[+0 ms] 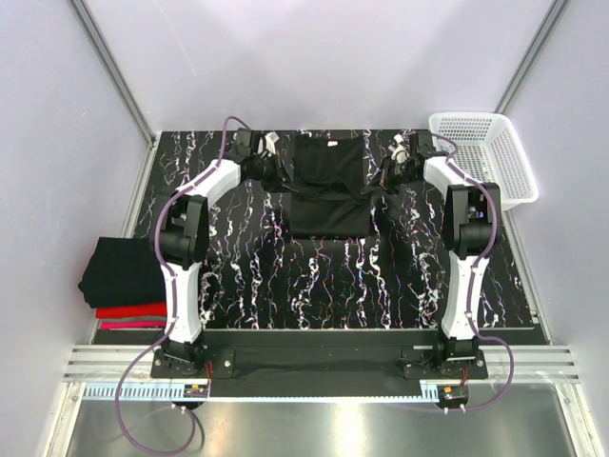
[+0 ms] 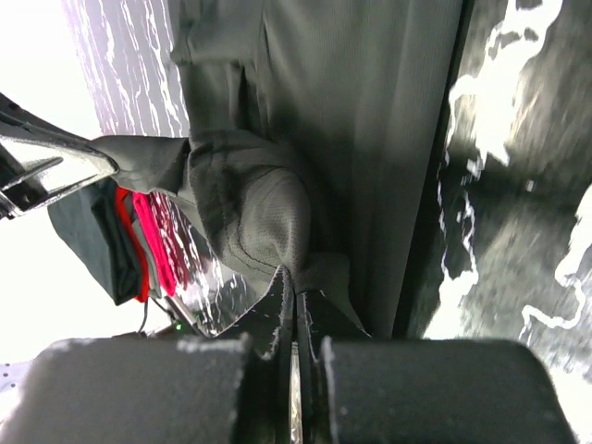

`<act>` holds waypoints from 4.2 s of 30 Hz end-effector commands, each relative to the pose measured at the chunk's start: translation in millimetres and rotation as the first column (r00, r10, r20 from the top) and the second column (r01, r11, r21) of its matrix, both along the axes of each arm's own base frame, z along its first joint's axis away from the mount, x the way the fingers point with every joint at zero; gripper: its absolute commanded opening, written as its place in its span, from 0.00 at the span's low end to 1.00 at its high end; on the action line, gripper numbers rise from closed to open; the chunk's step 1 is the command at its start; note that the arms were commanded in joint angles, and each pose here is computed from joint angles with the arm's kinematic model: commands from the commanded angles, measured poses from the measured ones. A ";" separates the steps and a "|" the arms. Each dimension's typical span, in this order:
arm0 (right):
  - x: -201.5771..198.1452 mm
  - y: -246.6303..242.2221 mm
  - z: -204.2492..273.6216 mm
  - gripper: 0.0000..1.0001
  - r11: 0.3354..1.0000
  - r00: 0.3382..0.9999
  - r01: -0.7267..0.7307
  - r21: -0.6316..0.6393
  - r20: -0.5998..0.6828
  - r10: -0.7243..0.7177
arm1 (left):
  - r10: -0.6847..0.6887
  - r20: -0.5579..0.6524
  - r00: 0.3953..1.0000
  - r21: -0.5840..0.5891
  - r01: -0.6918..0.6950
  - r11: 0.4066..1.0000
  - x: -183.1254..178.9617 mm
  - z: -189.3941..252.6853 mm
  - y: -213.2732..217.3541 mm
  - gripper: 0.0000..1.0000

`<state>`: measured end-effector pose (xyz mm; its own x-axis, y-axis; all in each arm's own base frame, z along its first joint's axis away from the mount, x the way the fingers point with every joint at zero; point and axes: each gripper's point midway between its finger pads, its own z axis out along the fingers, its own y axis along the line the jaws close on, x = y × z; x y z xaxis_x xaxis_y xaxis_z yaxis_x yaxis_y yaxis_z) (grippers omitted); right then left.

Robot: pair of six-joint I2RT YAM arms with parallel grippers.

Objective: Fold and stack the t-shirts
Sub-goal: Fold the tshirt

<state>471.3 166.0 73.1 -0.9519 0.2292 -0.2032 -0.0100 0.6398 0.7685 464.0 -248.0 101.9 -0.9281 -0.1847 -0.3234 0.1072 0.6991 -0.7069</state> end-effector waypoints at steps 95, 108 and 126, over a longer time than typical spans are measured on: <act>-139.5 4.4 77.7 0.00 1.000 1.000 -0.001 0.017 0.024 0.000 | -0.129 -0.014 0.992 -0.115 0.126 0.985 -107.8 51.8 -13.1 0.00; -18.4 -8.6 87.5 0.00 0.999 0.976 0.038 -0.018 0.216 -0.033 | -0.119 0.276 0.954 -0.052 0.139 0.989 20.7 93.3 -20.0 0.00; 55.8 -1.4 40.7 0.62 0.999 0.964 0.024 -0.032 0.267 -0.015 | -0.118 0.331 0.936 0.121 0.082 0.989 94.1 20.6 13.4 0.73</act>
